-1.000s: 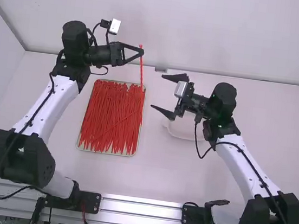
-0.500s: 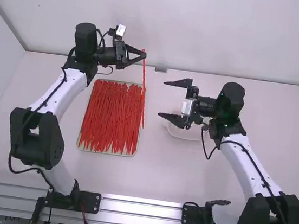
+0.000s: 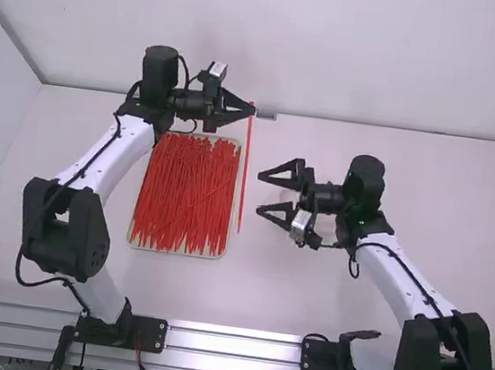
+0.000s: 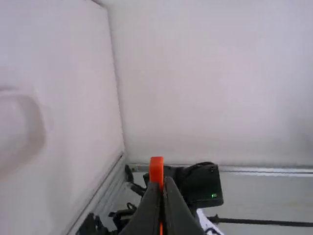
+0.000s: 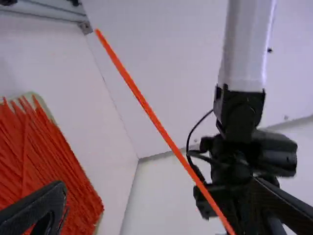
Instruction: Fasten the cable tie
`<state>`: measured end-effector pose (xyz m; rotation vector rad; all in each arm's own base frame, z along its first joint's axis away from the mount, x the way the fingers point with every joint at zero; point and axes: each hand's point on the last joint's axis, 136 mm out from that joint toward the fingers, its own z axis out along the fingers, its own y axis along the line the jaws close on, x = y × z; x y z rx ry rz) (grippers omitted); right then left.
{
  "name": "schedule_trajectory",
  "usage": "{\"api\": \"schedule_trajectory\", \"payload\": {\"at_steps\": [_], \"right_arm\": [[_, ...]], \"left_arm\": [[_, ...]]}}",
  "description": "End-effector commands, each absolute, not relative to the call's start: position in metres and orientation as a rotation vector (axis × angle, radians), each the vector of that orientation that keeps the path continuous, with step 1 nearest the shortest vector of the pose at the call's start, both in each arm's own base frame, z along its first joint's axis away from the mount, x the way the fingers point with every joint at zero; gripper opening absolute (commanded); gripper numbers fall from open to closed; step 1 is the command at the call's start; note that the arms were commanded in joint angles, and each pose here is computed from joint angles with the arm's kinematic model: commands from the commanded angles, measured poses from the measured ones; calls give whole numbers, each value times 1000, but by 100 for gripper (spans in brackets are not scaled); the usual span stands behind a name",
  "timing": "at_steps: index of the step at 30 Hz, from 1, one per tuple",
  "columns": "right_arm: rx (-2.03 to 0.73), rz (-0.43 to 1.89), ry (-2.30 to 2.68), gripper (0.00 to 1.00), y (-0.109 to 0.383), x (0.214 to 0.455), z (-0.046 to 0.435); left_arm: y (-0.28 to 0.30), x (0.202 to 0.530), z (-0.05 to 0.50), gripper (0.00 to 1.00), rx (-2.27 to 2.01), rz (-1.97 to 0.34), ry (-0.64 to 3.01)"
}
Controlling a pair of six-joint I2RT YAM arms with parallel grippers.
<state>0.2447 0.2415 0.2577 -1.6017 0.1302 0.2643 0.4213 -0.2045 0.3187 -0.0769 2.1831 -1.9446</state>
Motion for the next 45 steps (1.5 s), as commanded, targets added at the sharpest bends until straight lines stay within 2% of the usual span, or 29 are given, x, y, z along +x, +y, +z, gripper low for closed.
{"api": "schedule_trajectory", "payload": {"at_steps": [1,11,17,19,21,30,35,42,43,45], "right_arm": [[-1604,197,28,98,242,239,252],[-1590,180,-106,98,243,221,244],[-1590,177,-116,99,245,220,244],[-1587,182,-124,87,245,219,246],[-1586,187,-119,81,245,219,247],[-1580,184,-135,77,245,218,250],[-1580,181,-139,72,245,217,250],[-1579,181,-141,56,245,217,250],[-1578,191,-139,49,245,217,251],[-1577,194,-139,47,245,216,252]], "left_arm": [[-205,422,326,2,-55,-1923,2164],[-202,426,292,1,-212,-1824,2264],[-208,423,284,2,-189,-1861,2249],[-209,424,282,1,-180,-1879,2225],[-209,425,280,1,-186,-1885,2214],[-213,419,271,1,-229,-1978,2185],[-213,417,264,1,-240,-1978,2195],[-221,412,258,1,-241,-1986,2216],[-222,412,260,1,-223,-1988,2208],[-221,412,262,1,-210,-1987,2199]]}}
